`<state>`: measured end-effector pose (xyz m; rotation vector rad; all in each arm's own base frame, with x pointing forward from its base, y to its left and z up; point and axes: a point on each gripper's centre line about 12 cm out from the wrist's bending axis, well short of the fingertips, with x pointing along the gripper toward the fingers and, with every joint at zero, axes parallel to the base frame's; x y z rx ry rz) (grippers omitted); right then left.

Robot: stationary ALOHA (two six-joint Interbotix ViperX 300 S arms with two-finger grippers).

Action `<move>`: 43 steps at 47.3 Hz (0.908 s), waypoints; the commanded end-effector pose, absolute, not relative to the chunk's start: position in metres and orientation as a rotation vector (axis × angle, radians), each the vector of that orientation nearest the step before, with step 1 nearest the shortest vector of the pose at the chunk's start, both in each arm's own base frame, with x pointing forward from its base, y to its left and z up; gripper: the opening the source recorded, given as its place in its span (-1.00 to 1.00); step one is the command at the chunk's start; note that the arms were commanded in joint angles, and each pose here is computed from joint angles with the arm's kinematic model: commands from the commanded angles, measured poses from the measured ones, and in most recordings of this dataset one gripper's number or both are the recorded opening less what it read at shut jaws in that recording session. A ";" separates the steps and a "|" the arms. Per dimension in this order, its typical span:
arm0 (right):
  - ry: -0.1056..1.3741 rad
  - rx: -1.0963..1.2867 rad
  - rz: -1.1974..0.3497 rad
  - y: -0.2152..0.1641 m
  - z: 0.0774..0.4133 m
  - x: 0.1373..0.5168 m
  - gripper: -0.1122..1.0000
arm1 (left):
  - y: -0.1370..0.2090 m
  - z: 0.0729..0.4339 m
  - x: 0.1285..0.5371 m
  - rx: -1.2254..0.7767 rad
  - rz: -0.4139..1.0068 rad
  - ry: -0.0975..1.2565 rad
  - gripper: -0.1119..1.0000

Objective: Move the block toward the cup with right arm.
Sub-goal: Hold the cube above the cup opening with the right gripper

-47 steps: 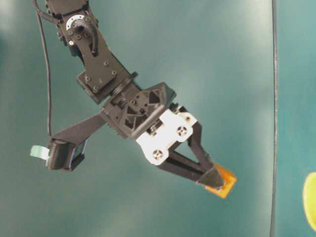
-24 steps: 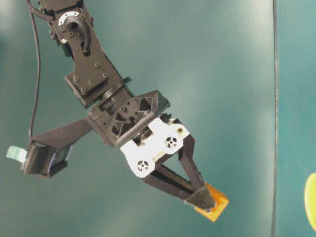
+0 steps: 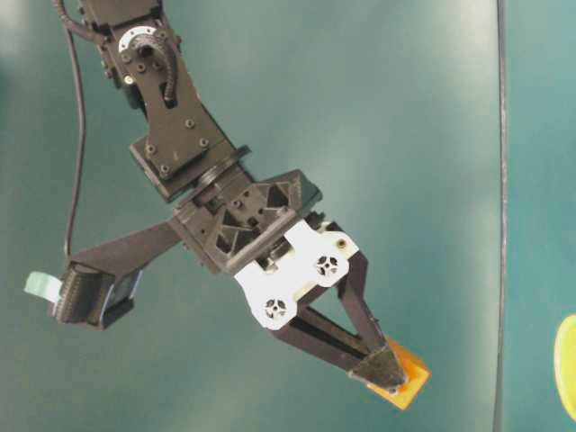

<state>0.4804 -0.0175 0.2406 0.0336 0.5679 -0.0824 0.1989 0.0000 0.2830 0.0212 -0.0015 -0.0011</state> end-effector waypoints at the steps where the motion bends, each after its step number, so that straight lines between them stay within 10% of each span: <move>1: 0.505 0.031 -0.075 -0.016 0.263 0.484 -0.09 | 0.000 0.293 0.202 0.023 0.000 -0.025 -0.80; 43: 0.511 0.029 -0.076 -0.016 0.262 0.485 -0.09 | 0.000 0.293 0.202 0.023 0.000 -0.025 -0.80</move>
